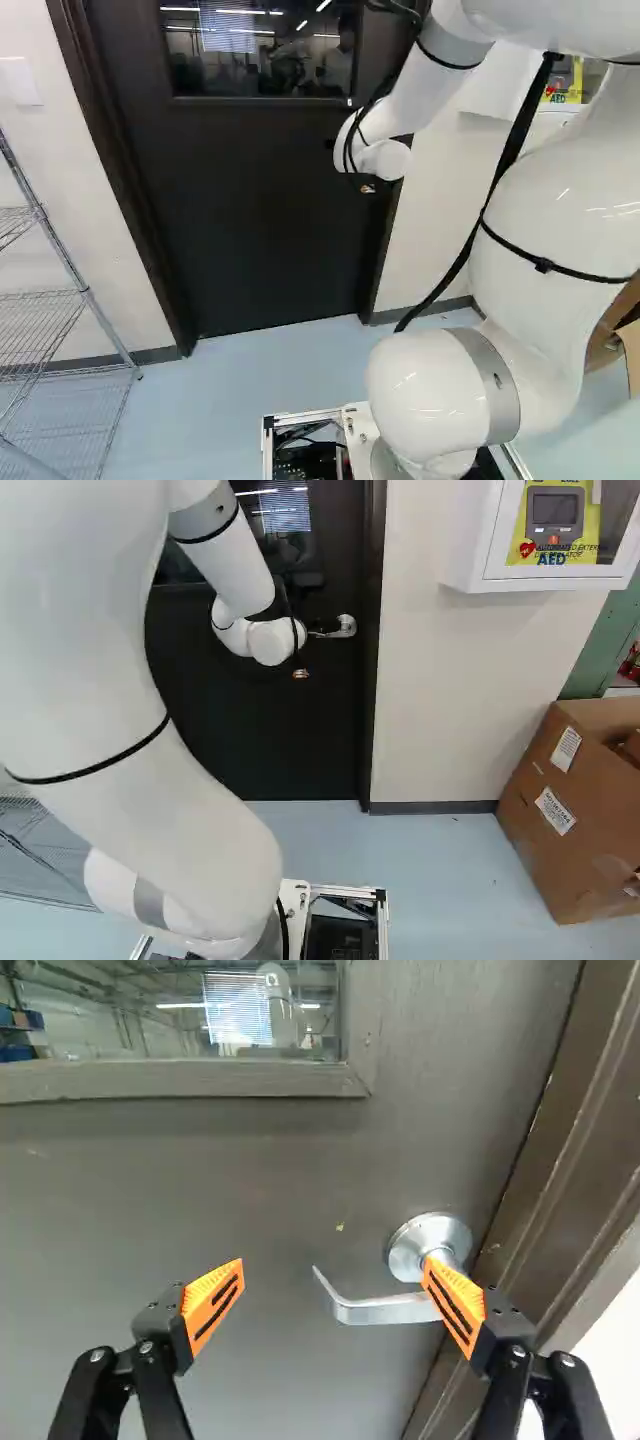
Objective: Open the door and move inside
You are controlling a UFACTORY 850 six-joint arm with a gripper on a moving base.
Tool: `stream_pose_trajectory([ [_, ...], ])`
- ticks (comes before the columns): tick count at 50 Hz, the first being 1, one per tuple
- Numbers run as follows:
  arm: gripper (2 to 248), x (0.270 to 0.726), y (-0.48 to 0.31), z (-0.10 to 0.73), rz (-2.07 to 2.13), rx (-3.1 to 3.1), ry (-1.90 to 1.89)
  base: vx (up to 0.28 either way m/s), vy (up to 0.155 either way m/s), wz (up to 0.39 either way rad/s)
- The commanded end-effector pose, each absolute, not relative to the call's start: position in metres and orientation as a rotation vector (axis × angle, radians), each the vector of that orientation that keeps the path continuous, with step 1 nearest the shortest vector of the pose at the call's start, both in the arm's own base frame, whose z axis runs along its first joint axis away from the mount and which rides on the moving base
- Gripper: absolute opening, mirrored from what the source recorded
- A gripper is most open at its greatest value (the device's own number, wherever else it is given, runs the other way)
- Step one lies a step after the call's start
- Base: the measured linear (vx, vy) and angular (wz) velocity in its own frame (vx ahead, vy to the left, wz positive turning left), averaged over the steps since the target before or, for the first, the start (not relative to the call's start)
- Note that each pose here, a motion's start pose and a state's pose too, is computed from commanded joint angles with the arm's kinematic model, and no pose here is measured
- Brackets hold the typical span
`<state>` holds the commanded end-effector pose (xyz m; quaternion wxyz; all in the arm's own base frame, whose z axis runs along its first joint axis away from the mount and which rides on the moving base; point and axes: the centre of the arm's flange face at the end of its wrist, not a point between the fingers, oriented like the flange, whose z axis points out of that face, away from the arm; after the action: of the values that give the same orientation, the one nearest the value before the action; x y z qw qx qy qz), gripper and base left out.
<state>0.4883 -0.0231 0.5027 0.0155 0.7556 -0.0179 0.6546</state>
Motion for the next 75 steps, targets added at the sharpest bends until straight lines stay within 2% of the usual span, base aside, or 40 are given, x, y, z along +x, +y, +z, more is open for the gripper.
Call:
stream_pose_trajectory([
  [75,247,0.503,-0.023,0.427,1.853,2.502,-0.058,0.000,0.000,0.000],
])
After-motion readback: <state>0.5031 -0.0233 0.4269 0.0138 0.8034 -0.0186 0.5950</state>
